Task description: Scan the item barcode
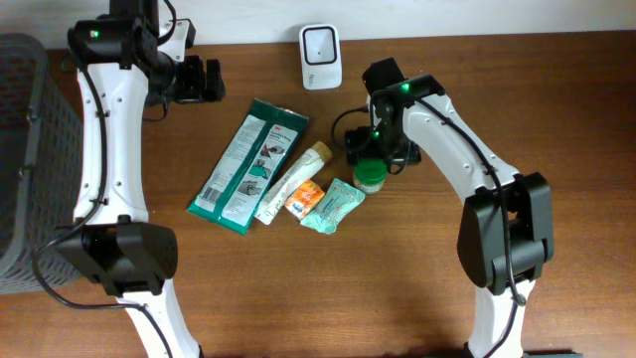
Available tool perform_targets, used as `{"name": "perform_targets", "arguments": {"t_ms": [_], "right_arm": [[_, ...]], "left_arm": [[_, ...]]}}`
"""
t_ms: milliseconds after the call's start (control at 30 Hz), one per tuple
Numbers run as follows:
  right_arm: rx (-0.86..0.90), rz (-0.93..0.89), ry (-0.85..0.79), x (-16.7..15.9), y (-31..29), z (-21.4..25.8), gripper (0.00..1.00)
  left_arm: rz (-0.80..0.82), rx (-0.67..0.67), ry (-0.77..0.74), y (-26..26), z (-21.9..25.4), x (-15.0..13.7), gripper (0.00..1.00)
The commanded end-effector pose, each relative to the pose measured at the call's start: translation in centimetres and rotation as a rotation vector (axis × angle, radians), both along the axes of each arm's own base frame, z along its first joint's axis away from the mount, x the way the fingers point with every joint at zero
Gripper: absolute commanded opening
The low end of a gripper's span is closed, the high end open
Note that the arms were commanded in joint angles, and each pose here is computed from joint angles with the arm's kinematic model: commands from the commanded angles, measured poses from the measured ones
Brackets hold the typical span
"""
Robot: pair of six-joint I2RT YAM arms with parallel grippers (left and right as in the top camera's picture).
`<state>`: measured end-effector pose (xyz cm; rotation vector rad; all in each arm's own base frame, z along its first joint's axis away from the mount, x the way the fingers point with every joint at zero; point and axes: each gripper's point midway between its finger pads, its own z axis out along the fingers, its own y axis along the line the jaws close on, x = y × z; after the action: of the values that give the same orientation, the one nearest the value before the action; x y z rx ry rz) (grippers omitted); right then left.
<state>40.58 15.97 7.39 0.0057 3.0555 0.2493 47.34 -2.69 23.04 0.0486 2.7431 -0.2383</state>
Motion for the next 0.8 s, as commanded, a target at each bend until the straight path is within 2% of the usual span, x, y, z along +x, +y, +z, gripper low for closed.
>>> {"name": "perform_targets", "arguments": {"t_ms": [0,100,233,400,467,567,667,767], "right_arm": [[0.016,-0.282,0.022,0.0,0.2,0.5,0.98],[0.020,-0.318,0.054,-0.6,0.2,-0.8,0.97],[0.014,-0.256,0.051,-0.8,0.1,-1.0,0.61],[0.022,-0.120,-0.013,0.1,0.4,1.0,0.56],[0.020,0.054,-0.089,1.1,0.7,3.7,0.54],[-0.029,0.471,-0.170,1.1,0.7,6.4,0.54],[-0.075,0.791,-0.186,0.4,0.3,5.7,0.54],[-0.091,1.024,-0.180,-0.3,0.1,4.2,0.51]], "left_arm": [[-0.012,0.003,0.006,-0.2,-0.3,0.0,0.99],[-0.013,0.003,0.006,-0.2,-0.3,0.0,0.99],[-0.013,0.003,0.006,-0.2,-0.3,0.0,0.99],[-0.013,0.003,0.006,-0.2,-0.3,0.0,0.99],[-0.013,0.003,0.006,-0.2,-0.3,0.0,0.99],[-0.013,0.003,0.006,-0.2,-0.3,0.0,0.99],[-0.013,0.003,0.006,-0.2,-0.3,0.0,0.99],[-0.013,0.003,0.006,-0.2,-0.3,0.0,0.99]]}}
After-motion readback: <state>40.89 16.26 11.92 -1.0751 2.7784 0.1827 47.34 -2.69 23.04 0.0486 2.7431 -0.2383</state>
